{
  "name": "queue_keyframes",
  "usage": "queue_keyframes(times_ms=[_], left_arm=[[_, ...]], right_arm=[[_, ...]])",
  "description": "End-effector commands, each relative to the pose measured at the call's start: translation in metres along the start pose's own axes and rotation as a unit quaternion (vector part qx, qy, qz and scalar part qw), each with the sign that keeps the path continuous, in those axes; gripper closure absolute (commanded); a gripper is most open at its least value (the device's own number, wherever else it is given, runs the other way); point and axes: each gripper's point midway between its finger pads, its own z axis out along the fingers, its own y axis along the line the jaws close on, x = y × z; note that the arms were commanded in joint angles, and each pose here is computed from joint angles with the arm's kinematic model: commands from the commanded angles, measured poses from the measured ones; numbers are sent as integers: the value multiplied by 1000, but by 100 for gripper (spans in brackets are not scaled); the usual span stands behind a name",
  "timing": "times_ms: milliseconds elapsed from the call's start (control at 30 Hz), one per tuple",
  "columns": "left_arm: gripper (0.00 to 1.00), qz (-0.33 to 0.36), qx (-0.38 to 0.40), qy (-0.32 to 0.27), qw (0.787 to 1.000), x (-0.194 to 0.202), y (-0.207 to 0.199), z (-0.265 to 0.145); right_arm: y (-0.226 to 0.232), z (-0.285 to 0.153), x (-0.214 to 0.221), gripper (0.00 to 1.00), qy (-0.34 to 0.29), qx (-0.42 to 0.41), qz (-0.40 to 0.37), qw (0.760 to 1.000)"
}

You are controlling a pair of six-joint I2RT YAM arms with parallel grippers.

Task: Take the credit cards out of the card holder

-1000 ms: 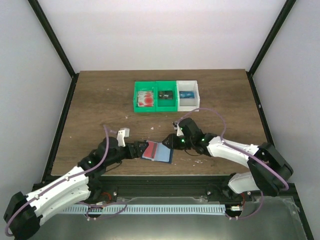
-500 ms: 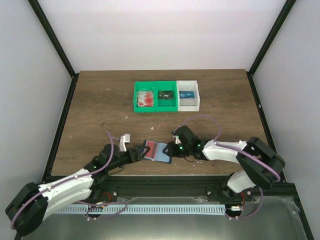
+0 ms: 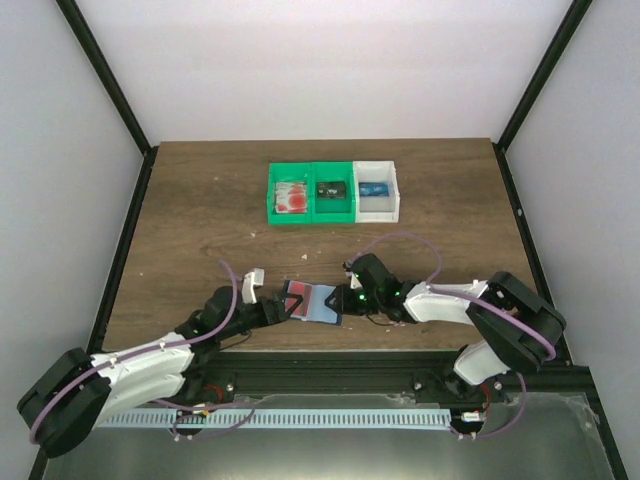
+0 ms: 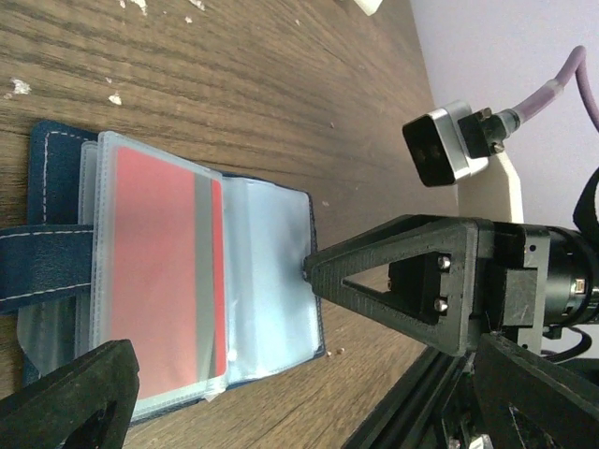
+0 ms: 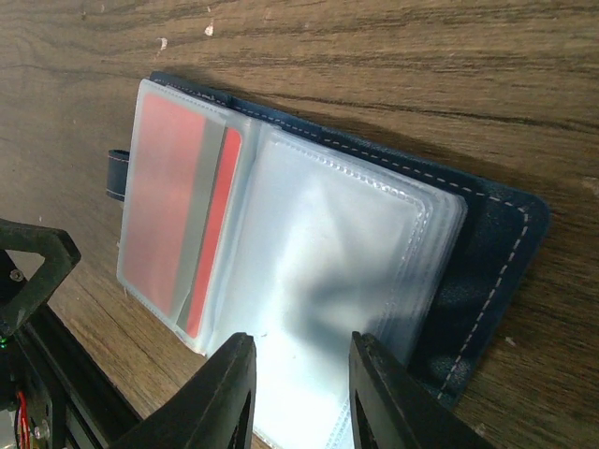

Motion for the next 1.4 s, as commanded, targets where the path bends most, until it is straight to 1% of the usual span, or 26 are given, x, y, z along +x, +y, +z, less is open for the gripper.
queue_keyframes(times_ms=[0,700,1367], left_arm=[[0,21,14,-11,1000,-6,-9,2],[0,10,-10,19,1000,5,6,12],[0,3,33,27,999,3,-15,14]], right_arm=[[-22,3,15,70,16,39,7,999],[-16,0,13,70,13,29,6,999],[-17,2,14,70,14,28,6,999]])
